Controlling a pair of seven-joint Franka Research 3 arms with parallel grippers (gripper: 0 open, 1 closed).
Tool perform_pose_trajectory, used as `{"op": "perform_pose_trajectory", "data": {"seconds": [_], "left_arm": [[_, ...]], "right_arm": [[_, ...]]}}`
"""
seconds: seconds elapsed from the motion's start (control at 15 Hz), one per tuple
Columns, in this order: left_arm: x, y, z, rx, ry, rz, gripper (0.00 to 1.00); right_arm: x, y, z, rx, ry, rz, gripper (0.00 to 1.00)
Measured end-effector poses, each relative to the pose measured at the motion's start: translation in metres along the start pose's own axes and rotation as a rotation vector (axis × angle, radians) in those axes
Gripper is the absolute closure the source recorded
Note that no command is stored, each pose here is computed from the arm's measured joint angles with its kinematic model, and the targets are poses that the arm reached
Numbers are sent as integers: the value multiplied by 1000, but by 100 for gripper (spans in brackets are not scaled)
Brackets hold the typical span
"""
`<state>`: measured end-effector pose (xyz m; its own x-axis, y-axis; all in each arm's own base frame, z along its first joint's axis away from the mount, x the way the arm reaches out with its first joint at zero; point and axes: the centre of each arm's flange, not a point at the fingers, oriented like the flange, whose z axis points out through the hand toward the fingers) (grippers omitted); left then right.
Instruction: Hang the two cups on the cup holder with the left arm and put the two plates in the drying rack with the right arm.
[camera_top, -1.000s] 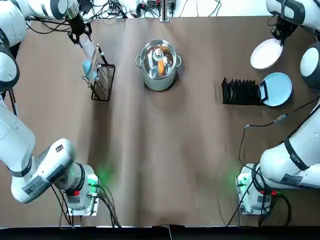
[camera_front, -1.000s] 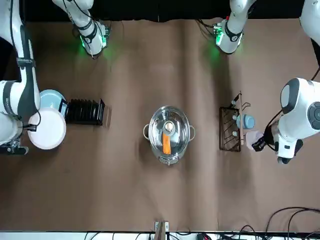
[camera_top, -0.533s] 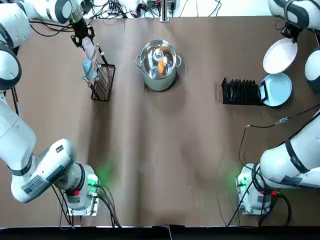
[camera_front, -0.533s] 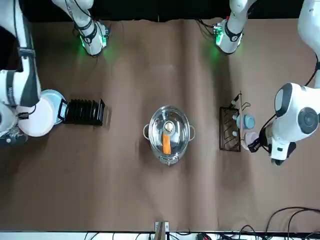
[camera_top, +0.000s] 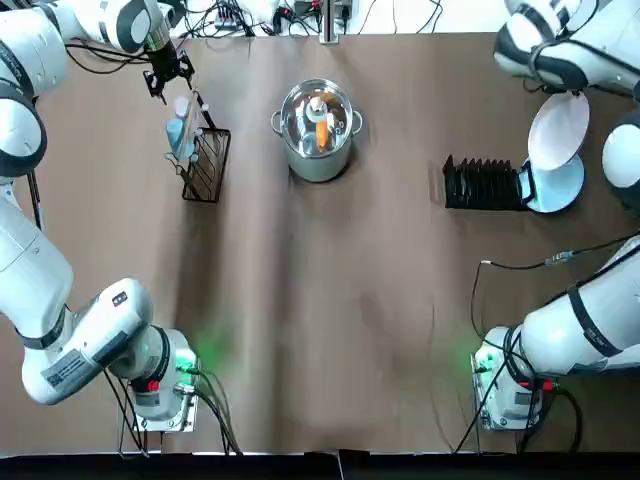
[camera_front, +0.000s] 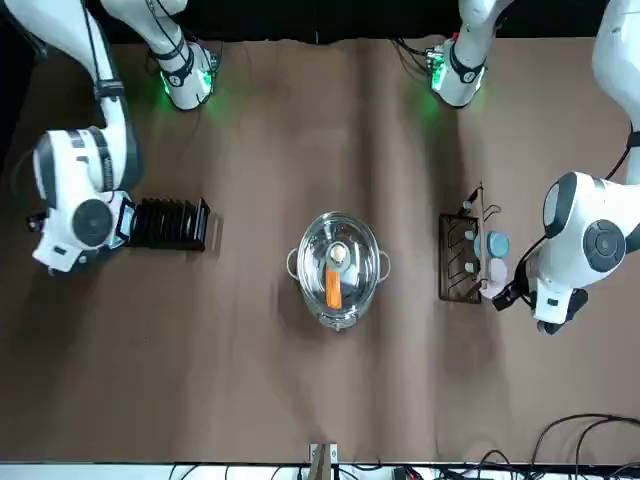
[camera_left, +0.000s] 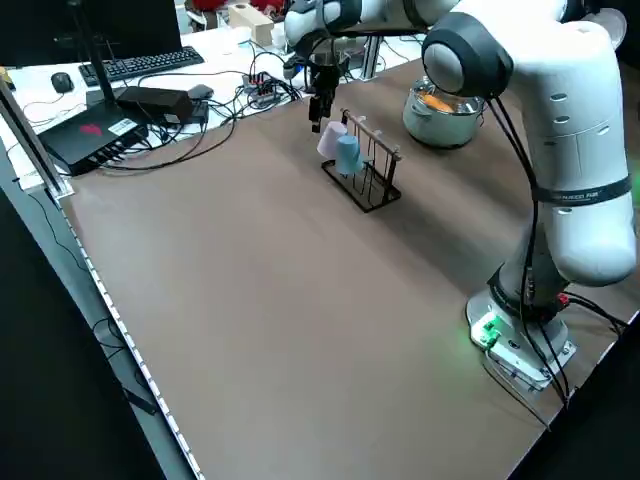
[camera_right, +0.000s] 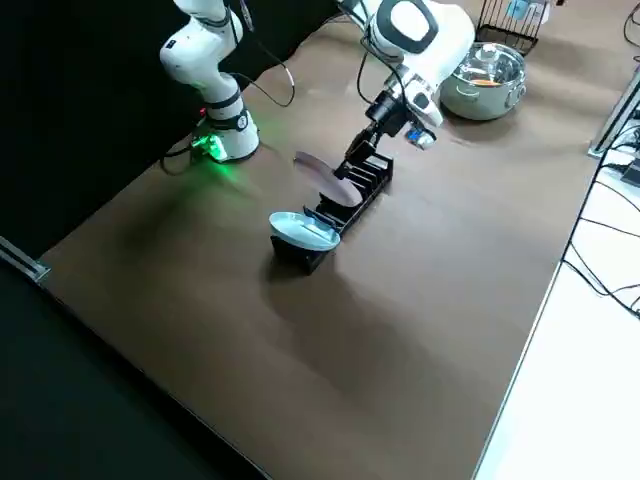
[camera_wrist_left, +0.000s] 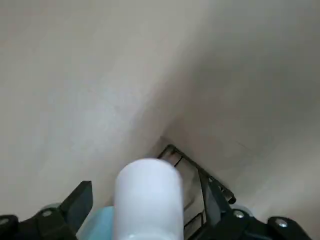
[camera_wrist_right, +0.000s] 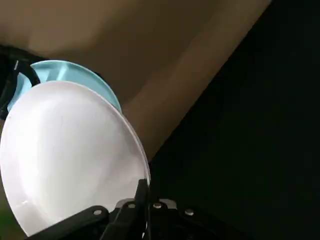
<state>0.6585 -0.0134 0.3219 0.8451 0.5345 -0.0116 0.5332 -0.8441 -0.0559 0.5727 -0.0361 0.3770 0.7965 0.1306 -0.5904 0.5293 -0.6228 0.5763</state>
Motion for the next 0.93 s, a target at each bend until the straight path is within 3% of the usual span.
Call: {"op": "perform_pose_trajectory", "data": {"seconds": [0.27, 0.47, 0.73, 0.93], "left_arm": [[8, -7, -27, -1, 50, 138, 0], [11, -19, -57, 39, 76, 342, 0], [0, -25, -108, 129, 5, 580, 0], [-12, -12, -142, 136, -1, 624, 0]], "right_arm": [[9, -46, 8, -52, -20, -16, 97], [13, -57, 11, -56, 1, -19, 97], [17, -62, 13, -54, 31, -2, 97], [25, -72, 21, -52, 29, 10, 97]]}}
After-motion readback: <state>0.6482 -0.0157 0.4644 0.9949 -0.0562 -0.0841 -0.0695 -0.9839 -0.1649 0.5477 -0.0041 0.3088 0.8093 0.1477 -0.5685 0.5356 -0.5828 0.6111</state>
